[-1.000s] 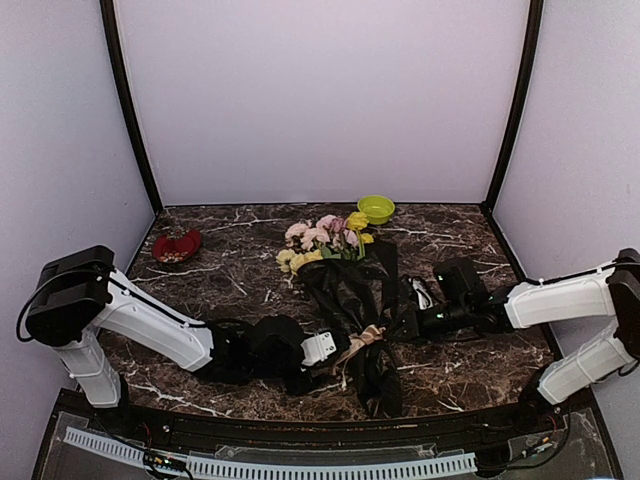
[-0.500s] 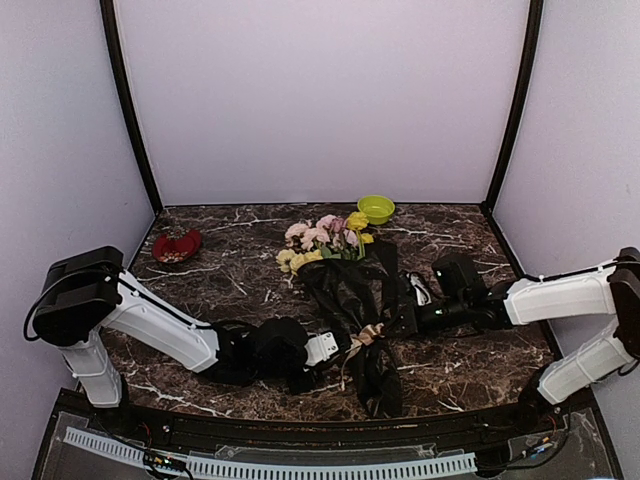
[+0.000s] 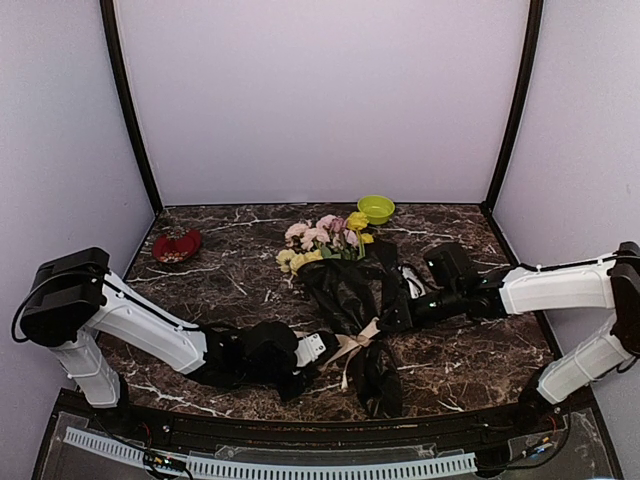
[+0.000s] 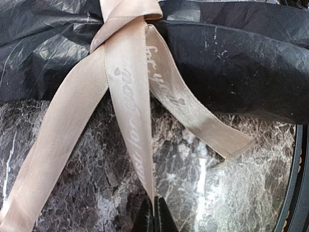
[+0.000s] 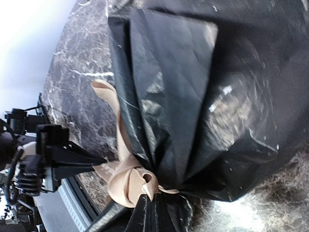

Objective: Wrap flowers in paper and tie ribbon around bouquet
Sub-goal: Tie the ribbon around the folded bouquet, then adjust the ribbon on the folded bouquet.

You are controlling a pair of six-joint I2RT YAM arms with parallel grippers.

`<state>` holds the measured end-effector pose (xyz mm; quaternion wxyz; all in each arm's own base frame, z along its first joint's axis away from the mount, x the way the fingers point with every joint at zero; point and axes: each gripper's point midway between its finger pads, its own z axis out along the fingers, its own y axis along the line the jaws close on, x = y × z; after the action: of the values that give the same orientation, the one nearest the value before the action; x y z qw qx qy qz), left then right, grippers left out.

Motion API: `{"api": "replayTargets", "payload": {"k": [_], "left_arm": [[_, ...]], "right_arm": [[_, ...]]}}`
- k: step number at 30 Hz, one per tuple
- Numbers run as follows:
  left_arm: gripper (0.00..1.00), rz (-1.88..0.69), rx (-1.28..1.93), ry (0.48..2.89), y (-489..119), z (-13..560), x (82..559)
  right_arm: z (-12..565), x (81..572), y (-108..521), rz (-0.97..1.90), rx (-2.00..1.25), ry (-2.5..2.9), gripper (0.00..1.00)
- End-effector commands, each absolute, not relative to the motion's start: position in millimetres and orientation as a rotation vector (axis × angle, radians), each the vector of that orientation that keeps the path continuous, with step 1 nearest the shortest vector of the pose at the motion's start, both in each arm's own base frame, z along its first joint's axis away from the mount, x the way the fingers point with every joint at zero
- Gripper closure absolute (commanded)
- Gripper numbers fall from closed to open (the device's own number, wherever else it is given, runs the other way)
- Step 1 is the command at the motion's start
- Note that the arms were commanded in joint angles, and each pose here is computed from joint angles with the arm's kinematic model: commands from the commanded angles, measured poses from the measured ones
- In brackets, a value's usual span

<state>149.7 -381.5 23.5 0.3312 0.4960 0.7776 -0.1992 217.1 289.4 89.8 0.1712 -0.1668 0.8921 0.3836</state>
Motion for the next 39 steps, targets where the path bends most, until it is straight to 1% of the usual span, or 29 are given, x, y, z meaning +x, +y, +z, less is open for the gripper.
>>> {"api": "replayTargets", "payload": {"k": [1,9,11,13,17,21,22,23,24,26,28,30,33,36,39], "left_arm": [[1.0,-0.497,1.339,2.118,-369,7,139],[1.0,-0.489,1.371,2.152,-368,-2,133],[0.98,-0.489,1.376,2.116,-372,5,135],[0.89,-0.491,1.366,2.067,-377,18,139],[0.64,-0.525,1.336,1.966,-389,53,144],[0.48,-0.511,1.304,1.847,-396,85,136],[0.46,-0.513,1.301,1.807,-398,93,131],[0.45,-0.521,1.313,1.771,-400,96,123],[0.47,-0.538,1.326,1.744,-403,98,115],[0.58,-0.572,1.367,1.743,-411,92,100],[0.62,-0.544,1.428,1.768,-420,74,88],[0.62,-0.456,1.478,1.771,-426,57,84],[0.54,-0.343,1.461,1.781,-431,43,95],[0.49,-0.312,1.43,1.777,-434,36,101],[0.5,-0.276,1.414,1.8,-433,27,105]], "right_arm": [[97,234,286,0.982,-0.472,2.498,1.0],[100,240,294,0.988,-0.502,2.491,1.0],[99,240,296,1.005,-0.507,2.493,1.0],[99,238,298,1.022,-0.511,2.494,1.0],[101,238,302,1.038,-0.516,2.492,1.0],[101,236,302,1.038,-0.518,2.494,1.0],[100,236,303,1.039,-0.516,2.495,1.0],[99,236,303,1.042,-0.516,2.495,1.0],[99,235,303,1.046,-0.514,2.494,1.0],[99,235,304,1.051,-0.513,2.495,1.0],[99,235,305,1.054,-0.514,2.493,1.0],[99,234,306,1.057,-0.515,2.493,1.0],[99,234,307,1.057,-0.517,2.495,1.0],[101,233,307,1.056,-0.52,2.491,1.0],[101,232,306,1.051,-0.518,2.489,1.0]]}}
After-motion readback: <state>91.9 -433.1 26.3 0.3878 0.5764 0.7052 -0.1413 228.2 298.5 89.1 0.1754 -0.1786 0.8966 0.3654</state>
